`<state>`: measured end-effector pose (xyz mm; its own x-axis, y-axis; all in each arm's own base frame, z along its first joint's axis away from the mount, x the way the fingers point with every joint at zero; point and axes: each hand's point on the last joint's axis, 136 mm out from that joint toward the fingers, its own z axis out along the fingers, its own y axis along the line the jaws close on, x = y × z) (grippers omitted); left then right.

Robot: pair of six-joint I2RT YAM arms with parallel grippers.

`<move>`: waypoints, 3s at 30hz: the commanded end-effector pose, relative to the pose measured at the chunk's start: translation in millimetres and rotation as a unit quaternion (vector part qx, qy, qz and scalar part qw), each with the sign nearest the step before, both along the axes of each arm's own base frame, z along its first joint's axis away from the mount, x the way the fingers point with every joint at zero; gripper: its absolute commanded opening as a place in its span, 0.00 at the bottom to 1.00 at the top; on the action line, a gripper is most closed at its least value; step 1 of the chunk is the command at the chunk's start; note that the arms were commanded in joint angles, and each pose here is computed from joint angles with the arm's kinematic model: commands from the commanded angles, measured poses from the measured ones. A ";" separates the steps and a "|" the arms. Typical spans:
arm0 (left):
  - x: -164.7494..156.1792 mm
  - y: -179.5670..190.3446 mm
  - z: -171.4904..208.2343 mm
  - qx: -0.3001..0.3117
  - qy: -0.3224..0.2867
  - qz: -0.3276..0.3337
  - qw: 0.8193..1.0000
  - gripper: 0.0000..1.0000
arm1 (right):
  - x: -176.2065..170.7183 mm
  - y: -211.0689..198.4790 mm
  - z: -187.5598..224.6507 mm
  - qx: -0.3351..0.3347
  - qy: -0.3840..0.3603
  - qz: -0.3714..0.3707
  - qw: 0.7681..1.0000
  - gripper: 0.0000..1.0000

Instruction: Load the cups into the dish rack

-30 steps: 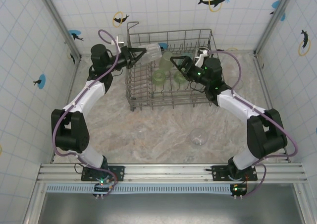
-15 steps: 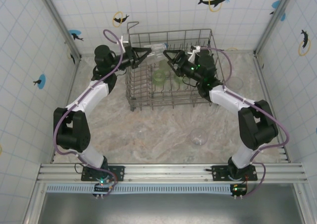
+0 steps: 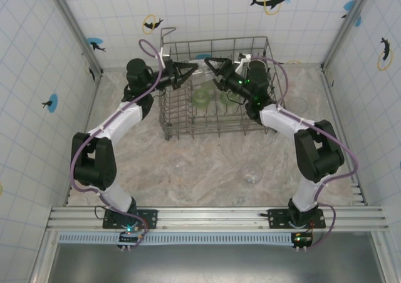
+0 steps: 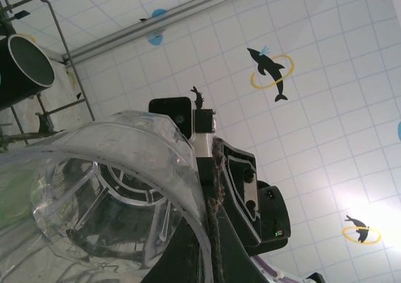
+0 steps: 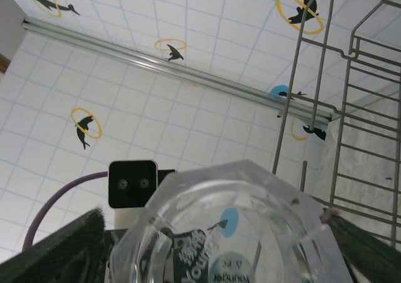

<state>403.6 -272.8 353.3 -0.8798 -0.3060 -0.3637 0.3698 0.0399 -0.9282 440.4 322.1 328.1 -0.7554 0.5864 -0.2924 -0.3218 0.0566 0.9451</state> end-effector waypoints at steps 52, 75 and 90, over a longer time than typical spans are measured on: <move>18.9 250.1 -151.9 0.373 0.042 0.369 0.850 0.98 | -46.0 66.8 -59.9 -0.454 -0.357 0.085 0.812 0.48; -2.5 267.5 -197.7 0.414 0.061 0.376 0.827 0.97 | -56.5 142.1 -131.7 -0.423 -0.412 0.246 0.768 0.48; -2.5 263.1 -198.0 0.403 0.066 0.370 0.834 0.97 | -63.6 167.1 -161.0 -0.410 -0.412 0.273 0.766 0.49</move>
